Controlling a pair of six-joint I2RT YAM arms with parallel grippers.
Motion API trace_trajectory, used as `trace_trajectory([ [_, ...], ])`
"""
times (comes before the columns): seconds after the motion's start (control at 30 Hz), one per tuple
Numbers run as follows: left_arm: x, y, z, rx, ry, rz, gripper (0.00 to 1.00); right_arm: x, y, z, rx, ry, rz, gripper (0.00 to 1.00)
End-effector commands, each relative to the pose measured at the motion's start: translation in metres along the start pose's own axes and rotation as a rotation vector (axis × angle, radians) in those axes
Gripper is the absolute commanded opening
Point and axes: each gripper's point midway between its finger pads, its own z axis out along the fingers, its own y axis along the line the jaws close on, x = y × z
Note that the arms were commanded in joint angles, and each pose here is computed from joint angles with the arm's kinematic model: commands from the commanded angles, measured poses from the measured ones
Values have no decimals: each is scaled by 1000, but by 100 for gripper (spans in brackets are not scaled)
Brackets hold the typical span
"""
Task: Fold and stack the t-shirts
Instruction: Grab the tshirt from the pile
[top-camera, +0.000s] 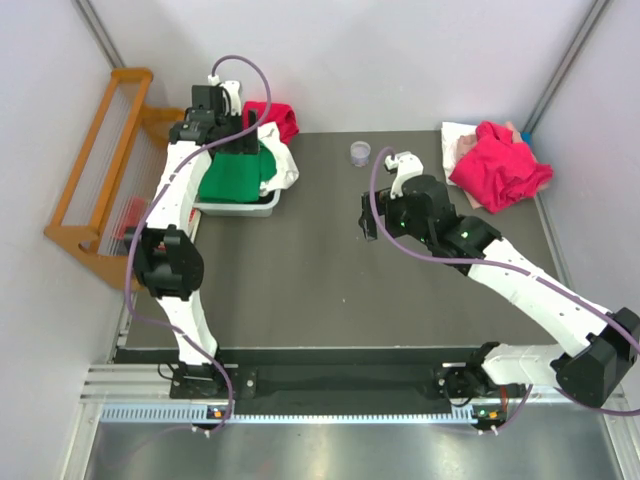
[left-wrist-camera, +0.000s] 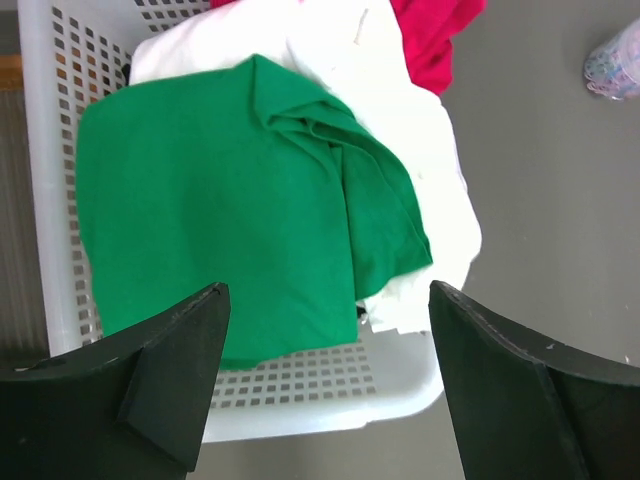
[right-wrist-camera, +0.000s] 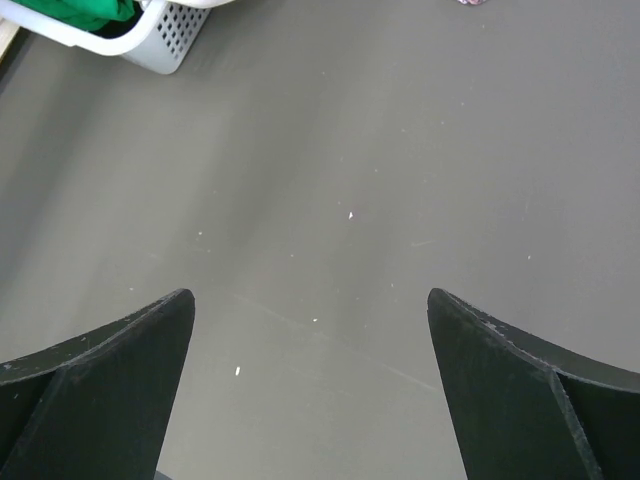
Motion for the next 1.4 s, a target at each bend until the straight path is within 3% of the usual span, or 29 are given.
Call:
trace_trajectory([
  [0.0,-26,7,-1,-42,-49,-2,85,-10,6,-7,-17,-46,2,100],
  [0.5,-39,21,19,-75,-69,-16,85,-14,12,-3,-34,-35,-2,100],
  [0.8,11,39,76,-83,79,-53,83,-13,10,1,-23,-30,-17,100],
  [1.37,34,21,111,2,107,-47,80,2,23,20,-77,25,-14,100],
])
